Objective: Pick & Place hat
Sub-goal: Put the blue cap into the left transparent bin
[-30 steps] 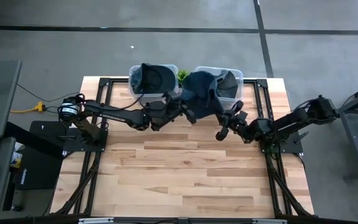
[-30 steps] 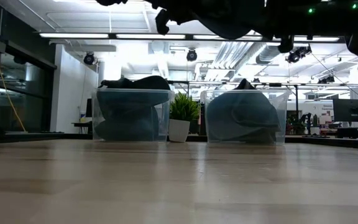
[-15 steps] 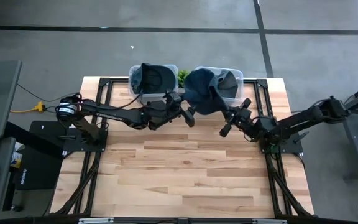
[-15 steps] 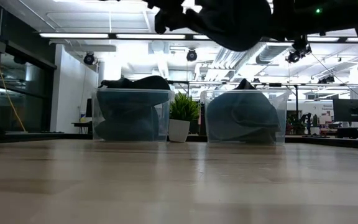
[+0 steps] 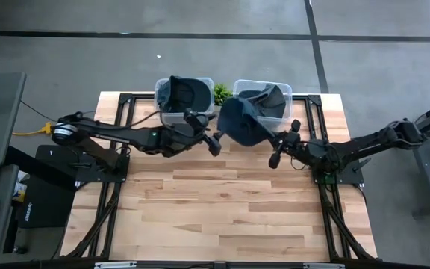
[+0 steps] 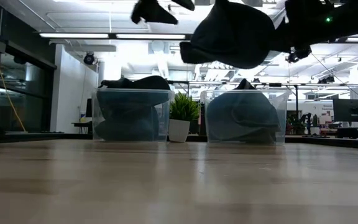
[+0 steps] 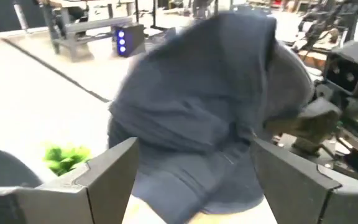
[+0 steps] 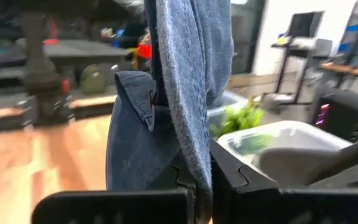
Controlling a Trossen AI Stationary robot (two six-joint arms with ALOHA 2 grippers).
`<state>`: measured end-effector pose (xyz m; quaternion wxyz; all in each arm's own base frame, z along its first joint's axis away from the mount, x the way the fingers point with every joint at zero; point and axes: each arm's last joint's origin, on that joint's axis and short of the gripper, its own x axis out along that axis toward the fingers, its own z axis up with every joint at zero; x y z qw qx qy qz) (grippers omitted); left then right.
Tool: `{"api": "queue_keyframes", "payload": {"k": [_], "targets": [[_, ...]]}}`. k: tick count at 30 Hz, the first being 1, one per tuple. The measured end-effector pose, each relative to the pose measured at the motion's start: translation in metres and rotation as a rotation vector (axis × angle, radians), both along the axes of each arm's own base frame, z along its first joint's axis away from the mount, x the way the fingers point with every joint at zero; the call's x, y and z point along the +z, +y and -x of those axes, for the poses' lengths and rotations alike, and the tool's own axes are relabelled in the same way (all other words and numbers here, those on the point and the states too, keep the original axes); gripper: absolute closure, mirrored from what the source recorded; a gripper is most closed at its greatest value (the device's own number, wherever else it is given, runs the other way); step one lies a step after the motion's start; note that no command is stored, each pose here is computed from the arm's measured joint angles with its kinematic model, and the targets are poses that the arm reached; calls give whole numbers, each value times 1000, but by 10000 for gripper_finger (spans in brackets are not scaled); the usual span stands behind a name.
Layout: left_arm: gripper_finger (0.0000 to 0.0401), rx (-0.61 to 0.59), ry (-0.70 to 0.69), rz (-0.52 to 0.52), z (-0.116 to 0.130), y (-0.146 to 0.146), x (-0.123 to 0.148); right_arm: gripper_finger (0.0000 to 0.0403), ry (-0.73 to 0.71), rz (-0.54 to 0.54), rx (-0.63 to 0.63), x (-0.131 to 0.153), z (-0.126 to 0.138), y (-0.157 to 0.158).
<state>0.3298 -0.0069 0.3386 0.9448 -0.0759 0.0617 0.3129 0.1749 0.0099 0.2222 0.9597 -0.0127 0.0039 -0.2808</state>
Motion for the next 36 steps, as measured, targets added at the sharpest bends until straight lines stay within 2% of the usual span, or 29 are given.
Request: {"api": "queue_keyframes", "payload": {"k": [9, 16, 26, 36], "targets": [[96, 65, 79, 42, 25, -2, 6, 398, 102, -109, 174, -14, -2, -10], [96, 77, 180, 85, 38, -1, -2, 398, 111, -186, 281, -17, -2, -17], [96, 80, 195, 113, 40, 0, -4, 398, 68, -228, 356, -8, 9, -24], [96, 4, 163, 197, 38, -3, -4, 398, 107, -228, 449, -6, 21, -24]]}}
